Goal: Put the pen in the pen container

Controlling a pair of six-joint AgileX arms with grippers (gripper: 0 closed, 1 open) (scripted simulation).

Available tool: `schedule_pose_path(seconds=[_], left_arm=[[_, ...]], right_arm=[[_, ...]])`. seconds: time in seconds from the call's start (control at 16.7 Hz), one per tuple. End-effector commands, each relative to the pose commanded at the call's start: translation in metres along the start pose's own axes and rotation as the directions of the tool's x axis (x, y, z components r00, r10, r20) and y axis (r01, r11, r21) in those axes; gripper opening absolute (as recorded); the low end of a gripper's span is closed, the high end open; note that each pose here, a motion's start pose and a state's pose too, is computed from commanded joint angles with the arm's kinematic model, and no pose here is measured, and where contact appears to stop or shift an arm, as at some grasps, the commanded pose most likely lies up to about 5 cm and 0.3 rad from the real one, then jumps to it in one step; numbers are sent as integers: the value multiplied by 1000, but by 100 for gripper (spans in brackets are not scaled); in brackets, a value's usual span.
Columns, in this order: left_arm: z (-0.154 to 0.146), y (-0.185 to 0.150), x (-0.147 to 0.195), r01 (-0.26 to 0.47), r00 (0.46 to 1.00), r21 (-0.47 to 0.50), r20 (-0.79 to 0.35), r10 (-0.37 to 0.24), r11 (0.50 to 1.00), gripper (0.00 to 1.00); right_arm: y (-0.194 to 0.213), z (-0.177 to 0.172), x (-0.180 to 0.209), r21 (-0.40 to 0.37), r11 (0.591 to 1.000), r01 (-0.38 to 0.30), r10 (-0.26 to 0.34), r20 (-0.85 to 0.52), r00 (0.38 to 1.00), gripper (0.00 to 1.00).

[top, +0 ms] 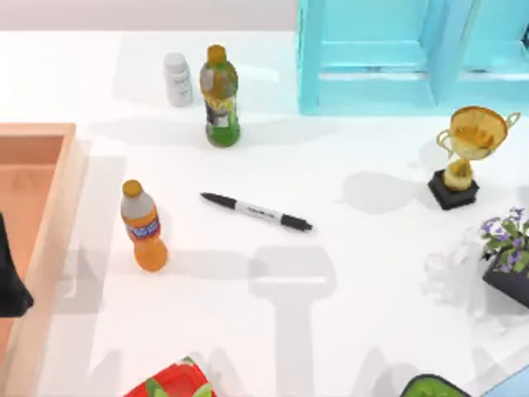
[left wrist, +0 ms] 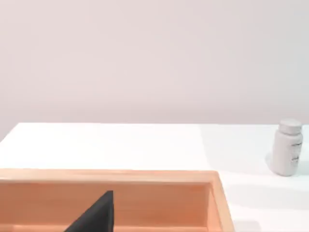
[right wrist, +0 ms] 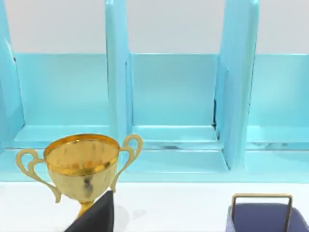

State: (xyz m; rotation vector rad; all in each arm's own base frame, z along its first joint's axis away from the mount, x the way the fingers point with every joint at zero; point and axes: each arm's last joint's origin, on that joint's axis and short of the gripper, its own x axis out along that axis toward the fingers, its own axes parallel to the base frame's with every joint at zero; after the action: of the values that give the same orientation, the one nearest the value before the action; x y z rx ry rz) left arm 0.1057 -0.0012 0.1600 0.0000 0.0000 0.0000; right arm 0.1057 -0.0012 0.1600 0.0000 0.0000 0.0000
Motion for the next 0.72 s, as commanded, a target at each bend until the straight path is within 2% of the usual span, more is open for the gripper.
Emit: schedule_pose_path(seconds=[0.18,0.36,0.72], left_arm=[[0,0,0,0,1000,0,0,0,1000,100],[0,0,0,0,1000,0,0,0,1000,100],[0,0,0,0,1000,0,0,0,1000,100]], right_arm=[[0,2,0,-2,1000,-3,3,-5,1000,100],[3,18,1,-18,999,-28,27,-54,998,100],[20,95,26,-96,985,-144,114,-266,957,100]])
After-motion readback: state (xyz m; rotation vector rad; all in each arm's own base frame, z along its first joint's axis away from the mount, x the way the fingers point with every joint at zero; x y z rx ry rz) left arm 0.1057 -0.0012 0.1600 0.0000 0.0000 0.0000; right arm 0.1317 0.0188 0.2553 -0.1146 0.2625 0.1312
